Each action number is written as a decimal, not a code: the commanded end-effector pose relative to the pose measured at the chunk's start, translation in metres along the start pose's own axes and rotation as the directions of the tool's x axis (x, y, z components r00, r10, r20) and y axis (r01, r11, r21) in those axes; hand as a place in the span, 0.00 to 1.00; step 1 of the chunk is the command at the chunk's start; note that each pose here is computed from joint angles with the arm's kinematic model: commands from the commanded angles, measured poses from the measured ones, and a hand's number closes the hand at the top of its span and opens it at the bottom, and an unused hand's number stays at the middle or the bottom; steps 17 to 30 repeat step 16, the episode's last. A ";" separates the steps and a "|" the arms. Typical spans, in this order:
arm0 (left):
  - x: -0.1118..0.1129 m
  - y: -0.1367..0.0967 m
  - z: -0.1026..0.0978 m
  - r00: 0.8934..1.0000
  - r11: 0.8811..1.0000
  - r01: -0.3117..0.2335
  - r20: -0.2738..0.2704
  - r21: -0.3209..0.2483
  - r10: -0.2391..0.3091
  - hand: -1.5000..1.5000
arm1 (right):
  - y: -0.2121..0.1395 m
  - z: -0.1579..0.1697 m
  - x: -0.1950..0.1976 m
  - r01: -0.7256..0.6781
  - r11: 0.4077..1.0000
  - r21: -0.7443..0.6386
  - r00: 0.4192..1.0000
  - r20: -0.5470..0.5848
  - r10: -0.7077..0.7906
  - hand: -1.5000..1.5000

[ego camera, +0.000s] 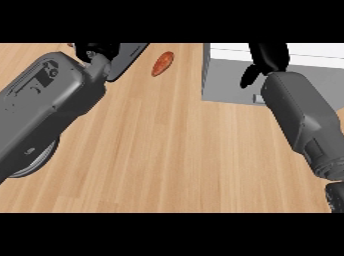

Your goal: Pick up the can, place it into the drawer and close the drawer

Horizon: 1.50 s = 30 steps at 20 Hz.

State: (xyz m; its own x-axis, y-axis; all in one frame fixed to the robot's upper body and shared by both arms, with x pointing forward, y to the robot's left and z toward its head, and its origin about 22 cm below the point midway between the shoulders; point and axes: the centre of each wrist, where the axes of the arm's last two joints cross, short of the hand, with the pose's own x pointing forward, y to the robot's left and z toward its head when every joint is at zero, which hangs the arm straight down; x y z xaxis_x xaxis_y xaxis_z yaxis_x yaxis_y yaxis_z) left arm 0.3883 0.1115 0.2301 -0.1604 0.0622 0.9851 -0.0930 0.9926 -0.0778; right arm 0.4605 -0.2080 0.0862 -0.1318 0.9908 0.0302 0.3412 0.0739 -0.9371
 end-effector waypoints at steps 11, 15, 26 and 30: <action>-0.012 0.016 0.007 1.000 1.000 0.015 -0.013 0.017 -0.014 0.00 | -0.032 -0.030 0.028 0.654 0.755 -0.050 0.753 -0.047 -0.656 0.00; -0.003 0.017 0.009 1.000 1.000 0.004 -0.006 -0.009 -0.004 0.00 | -0.030 -0.027 0.013 0.690 0.720 -0.075 0.719 -0.044 -0.693 0.00; -0.012 0.013 0.019 1.000 1.000 -0.005 -0.005 -0.003 0.005 0.00 | -0.022 -0.022 0.015 0.687 0.725 -0.053 0.724 -0.047 -0.689 0.00; -0.012 0.013 0.019 1.000 1.000 -0.005 -0.005 -0.003 0.005 0.00 | -0.022 -0.022 0.015 0.687 0.725 -0.053 0.724 -0.047 -0.689 0.00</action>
